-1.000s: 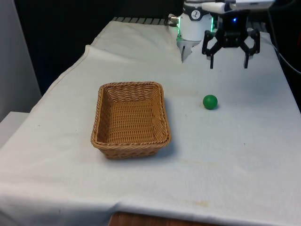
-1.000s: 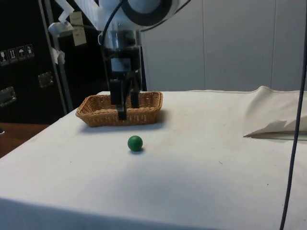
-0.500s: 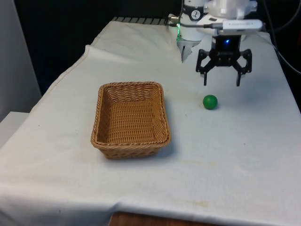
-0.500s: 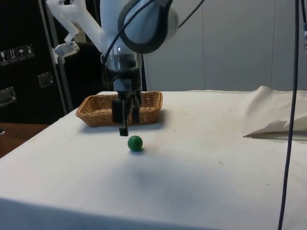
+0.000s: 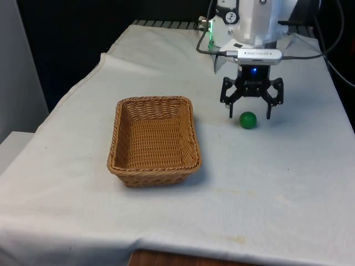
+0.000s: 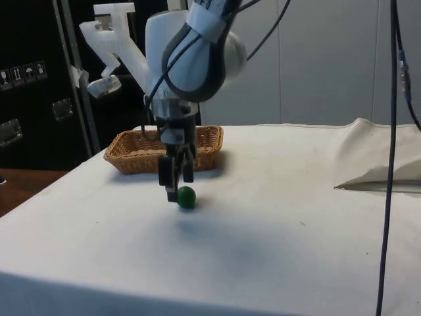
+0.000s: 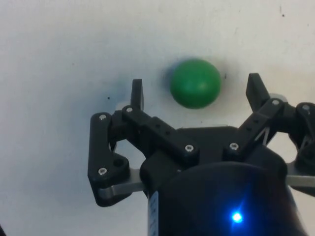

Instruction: Pick up the ball and place it into the basket.

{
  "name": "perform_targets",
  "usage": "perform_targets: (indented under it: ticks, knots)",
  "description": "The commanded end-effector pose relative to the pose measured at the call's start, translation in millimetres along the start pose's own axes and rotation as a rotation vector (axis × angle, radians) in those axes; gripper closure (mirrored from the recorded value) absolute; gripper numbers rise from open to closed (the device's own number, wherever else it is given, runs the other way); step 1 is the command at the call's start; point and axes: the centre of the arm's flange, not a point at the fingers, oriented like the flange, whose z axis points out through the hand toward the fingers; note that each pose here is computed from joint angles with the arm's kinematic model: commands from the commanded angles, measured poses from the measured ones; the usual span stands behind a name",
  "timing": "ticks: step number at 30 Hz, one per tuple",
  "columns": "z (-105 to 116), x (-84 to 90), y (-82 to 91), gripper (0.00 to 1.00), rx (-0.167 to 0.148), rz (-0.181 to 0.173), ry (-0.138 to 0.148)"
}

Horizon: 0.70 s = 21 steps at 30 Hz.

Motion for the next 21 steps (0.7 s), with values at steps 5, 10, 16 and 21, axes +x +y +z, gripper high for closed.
perform_targets:
  ticks: [5, 10, 16, 21]
  knots:
    - [1.7, -2.1, -1.2, 0.00, 0.005, 0.001, 0.011]
    - [5.6, -3.3, -1.8, 0.00, 0.002, 0.001, 0.006]
    - [7.4, -3.8, -1.5, 0.00, -0.002, 0.000, -0.002]
    - [7.6, -4.0, -0.5, 0.00, -0.004, 0.000, -0.006]
